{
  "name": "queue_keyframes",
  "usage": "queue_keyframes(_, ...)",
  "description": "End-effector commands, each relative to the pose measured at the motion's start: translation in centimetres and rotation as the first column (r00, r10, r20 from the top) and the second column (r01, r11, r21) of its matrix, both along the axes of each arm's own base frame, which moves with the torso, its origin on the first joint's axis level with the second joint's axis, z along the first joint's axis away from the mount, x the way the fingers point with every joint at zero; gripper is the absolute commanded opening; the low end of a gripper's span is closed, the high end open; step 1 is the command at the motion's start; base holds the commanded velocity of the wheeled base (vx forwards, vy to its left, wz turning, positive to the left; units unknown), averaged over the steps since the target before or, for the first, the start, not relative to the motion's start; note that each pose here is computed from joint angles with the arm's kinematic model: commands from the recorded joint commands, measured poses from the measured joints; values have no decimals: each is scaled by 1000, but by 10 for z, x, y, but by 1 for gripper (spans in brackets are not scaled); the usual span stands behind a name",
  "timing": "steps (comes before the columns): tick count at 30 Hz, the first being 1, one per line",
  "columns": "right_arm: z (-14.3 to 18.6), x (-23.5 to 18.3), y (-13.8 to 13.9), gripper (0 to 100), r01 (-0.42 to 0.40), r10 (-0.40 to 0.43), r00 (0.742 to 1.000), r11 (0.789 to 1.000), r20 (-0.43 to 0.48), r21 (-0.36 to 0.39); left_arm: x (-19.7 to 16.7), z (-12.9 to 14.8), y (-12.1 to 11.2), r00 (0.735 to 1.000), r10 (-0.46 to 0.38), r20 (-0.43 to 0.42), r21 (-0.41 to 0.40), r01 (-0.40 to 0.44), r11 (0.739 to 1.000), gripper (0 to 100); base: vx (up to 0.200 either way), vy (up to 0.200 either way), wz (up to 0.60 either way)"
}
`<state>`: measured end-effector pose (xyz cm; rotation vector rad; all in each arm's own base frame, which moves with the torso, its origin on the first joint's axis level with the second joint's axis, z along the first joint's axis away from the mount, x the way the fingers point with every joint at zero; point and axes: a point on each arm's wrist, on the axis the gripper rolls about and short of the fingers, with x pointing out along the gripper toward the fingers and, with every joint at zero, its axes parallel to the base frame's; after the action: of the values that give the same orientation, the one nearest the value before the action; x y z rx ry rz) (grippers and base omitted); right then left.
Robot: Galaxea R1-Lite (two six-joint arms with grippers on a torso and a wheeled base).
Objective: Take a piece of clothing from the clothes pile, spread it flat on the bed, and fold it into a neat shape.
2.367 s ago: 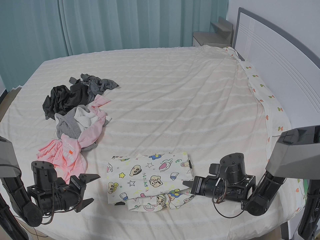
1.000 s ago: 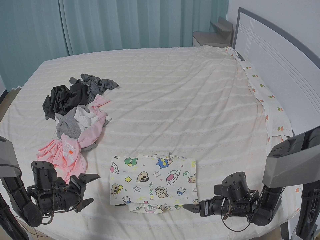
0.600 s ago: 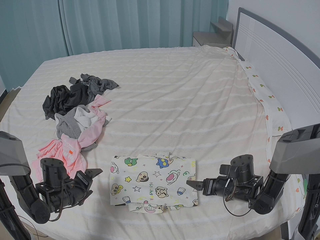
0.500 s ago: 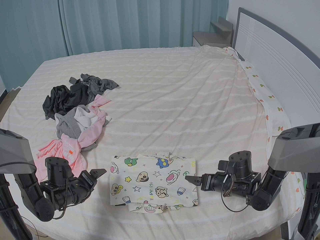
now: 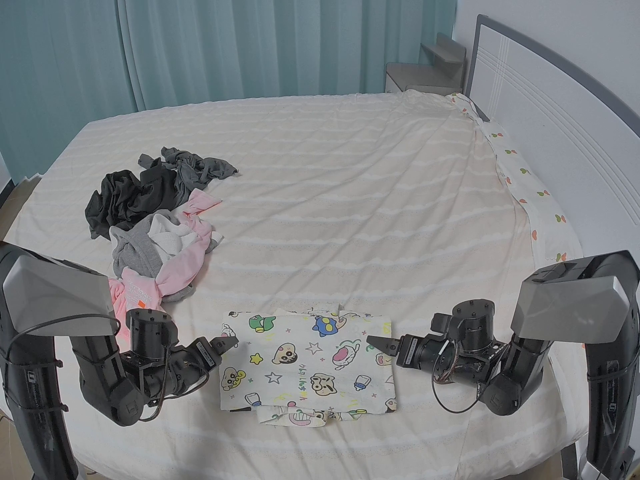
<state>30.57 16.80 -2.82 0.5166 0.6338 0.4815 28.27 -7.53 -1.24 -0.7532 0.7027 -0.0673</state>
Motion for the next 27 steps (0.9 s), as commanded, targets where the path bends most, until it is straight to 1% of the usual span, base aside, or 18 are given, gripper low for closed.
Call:
queue_keyframes(1,-17,-1,1,100,-12,11,999,1000,-38,-19,11,-7,-2,1000,-3,4,-5,3,1000,100,0,0,0)
queue_keyframes(6,-15,4,3,100,-13,12,1000,1000,-21,-5,15,-13,-7,1000,-20,0,-9,20,1000,100,0,0,0)
queue_keyframes(9,-17,9,8,100,-21,21,1000,1000,-9,2,21,-16,-16,999,-44,13,-19,44,999,100,0,0,0)
queue_keyframes(11,-16,10,10,100,-24,24,1000,1000,-2,5,22,-16,-17,999,-49,19,-22,49,999,100,0,0,0)
queue_keyframes(17,-21,6,22,100,-59,59,998,998,-8,2,29,-18,-28,996,-78,40,-26,79,997,100,0,0,0)
queue_keyframes(27,-23,0,37,100,-104,104,995,995,-6,3,24,-19,-28,995,-96,27,-37,97,995,100,0,0,0)
